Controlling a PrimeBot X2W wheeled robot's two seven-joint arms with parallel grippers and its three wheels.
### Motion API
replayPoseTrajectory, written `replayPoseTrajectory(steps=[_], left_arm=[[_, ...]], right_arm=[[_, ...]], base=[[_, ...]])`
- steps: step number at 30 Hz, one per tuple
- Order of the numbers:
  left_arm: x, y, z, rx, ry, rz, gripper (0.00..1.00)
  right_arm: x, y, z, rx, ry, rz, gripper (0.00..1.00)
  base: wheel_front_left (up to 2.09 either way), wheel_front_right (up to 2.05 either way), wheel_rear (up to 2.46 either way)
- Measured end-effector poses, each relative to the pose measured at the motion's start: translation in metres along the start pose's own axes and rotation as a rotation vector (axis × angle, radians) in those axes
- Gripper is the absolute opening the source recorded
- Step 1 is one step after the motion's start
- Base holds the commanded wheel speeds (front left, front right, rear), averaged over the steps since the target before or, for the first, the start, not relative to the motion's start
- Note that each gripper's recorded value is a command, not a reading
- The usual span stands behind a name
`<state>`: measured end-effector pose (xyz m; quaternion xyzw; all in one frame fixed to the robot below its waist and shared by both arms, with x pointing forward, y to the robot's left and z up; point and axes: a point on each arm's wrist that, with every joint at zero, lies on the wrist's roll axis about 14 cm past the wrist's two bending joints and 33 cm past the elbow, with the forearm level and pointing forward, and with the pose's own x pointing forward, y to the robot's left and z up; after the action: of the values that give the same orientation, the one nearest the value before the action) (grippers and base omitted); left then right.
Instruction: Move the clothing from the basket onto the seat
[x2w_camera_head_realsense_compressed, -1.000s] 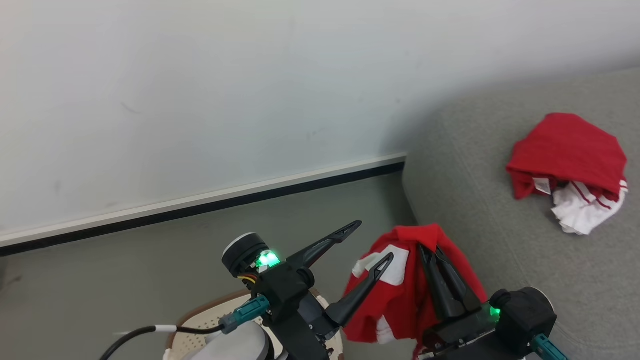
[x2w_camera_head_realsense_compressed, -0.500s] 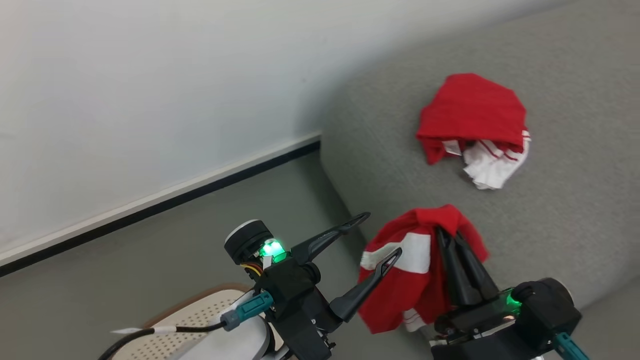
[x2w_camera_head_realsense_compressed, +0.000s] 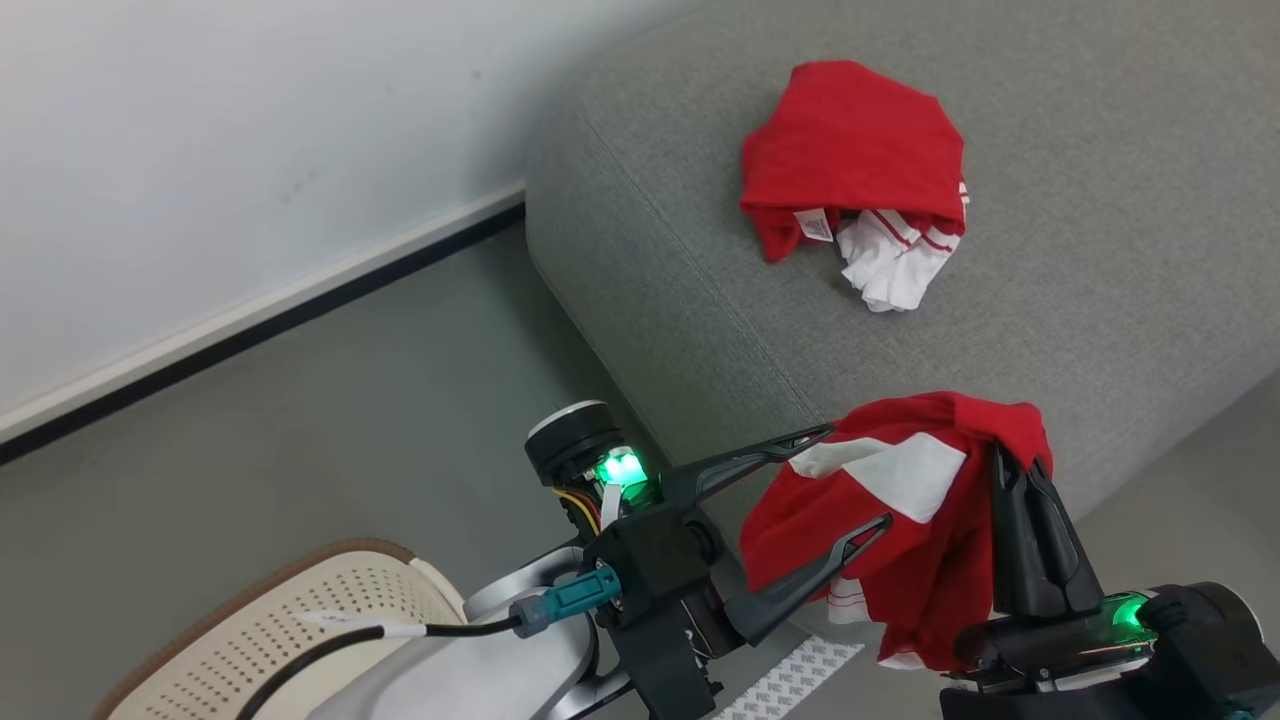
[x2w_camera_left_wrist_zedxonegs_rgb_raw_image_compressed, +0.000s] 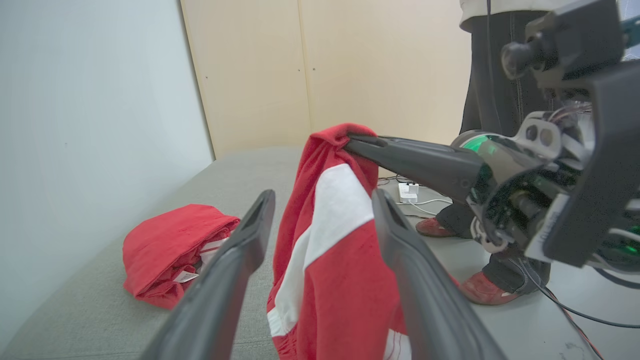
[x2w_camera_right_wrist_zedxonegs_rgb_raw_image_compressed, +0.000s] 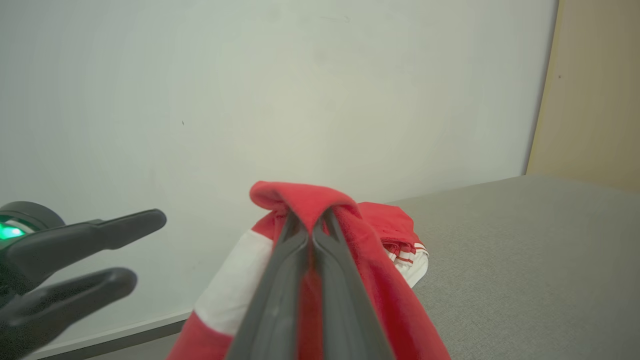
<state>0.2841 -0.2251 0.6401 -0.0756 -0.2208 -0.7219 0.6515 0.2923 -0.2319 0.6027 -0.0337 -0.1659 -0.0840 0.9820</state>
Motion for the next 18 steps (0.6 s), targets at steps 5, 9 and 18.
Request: replayPoseTrajectory(steps=[5,9,18], left_arm=[[-0.005,0.003,-0.009,-0.031,-0.004,-0.017,1.0],[-0.01,0.004,-0.012,-0.047,-0.01,-0.025,1.0],[-0.023,0.016,-0.02,-0.057,-0.008,-0.019,1.0]], right_arm=[[0.0,-0.002,-0.004,0.005,0.018,-0.017,0.0],[0.001,-0.001,-0.005,0.005,0.024,-0.014,0.0],[0.012,0.004,-0.014,0.011,0.045,0.0,0.0]], base=[[0.2,0.2,0.2],[0.08,0.08,0.08],[0.0,0.0,0.0]])
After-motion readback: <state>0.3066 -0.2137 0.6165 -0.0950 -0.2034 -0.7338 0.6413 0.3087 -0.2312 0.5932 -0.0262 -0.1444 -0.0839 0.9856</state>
